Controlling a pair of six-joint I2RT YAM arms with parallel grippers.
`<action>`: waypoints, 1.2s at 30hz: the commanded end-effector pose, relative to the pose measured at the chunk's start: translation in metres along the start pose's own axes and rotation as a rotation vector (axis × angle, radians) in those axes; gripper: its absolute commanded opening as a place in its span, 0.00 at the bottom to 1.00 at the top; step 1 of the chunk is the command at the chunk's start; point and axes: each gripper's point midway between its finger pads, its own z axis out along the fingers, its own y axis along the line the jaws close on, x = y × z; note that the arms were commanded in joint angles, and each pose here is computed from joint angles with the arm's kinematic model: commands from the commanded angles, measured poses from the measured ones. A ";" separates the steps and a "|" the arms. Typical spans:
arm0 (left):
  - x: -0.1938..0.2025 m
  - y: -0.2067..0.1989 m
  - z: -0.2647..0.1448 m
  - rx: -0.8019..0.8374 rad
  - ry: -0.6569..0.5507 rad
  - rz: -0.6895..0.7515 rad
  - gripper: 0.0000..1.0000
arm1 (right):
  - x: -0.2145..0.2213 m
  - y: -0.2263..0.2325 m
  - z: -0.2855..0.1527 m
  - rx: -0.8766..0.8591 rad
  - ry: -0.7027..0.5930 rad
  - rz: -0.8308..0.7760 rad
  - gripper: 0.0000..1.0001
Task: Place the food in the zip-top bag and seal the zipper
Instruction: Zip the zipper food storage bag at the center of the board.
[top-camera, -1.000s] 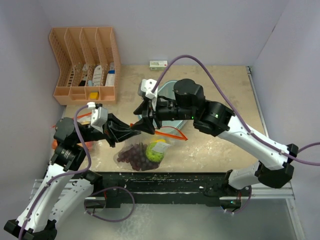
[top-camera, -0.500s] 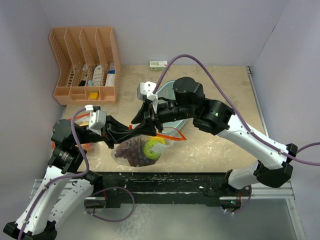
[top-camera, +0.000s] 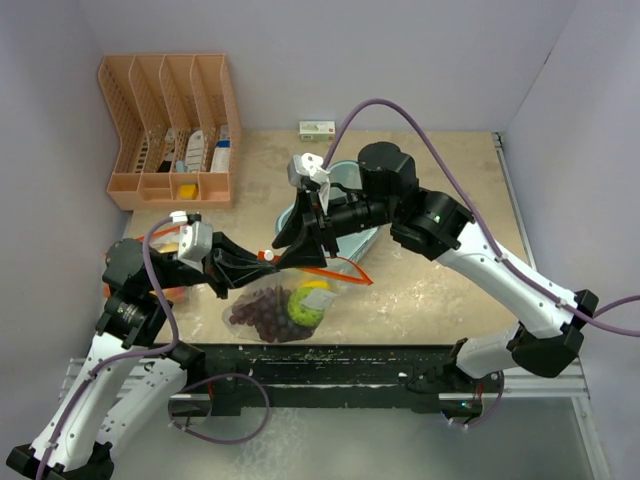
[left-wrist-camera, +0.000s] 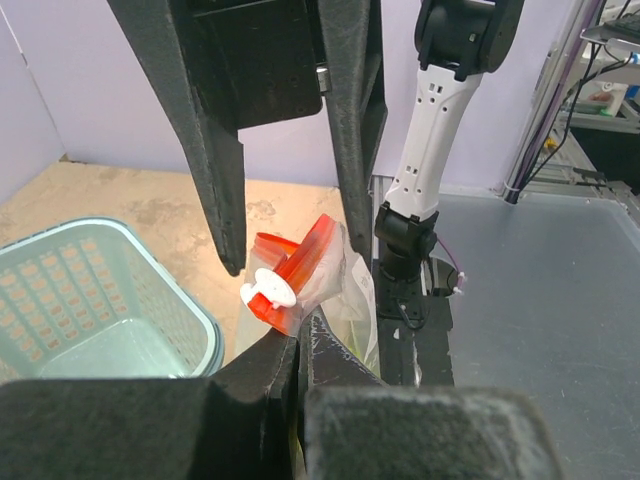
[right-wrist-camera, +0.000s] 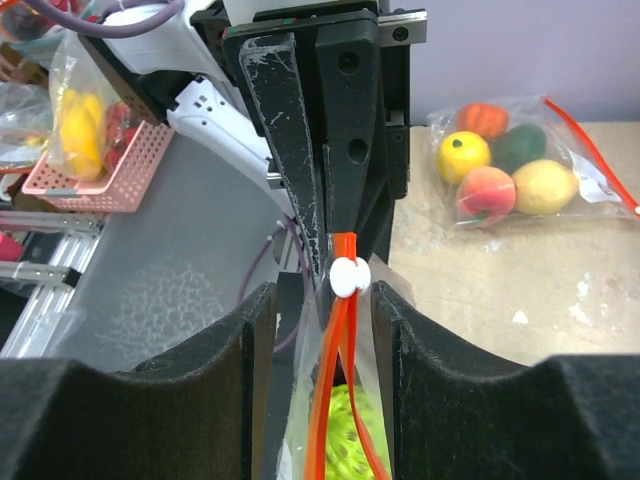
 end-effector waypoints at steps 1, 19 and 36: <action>-0.033 -0.007 -0.001 0.002 -0.069 0.129 0.00 | -0.015 0.014 0.004 -0.093 -0.044 -0.009 0.46; -0.031 -0.006 -0.001 -0.005 -0.064 0.132 0.00 | -0.015 0.009 0.013 -0.115 -0.037 0.040 0.15; -0.054 -0.003 -0.006 -0.080 -0.073 0.209 0.00 | 0.006 -0.004 -0.013 -0.006 -0.014 0.077 0.00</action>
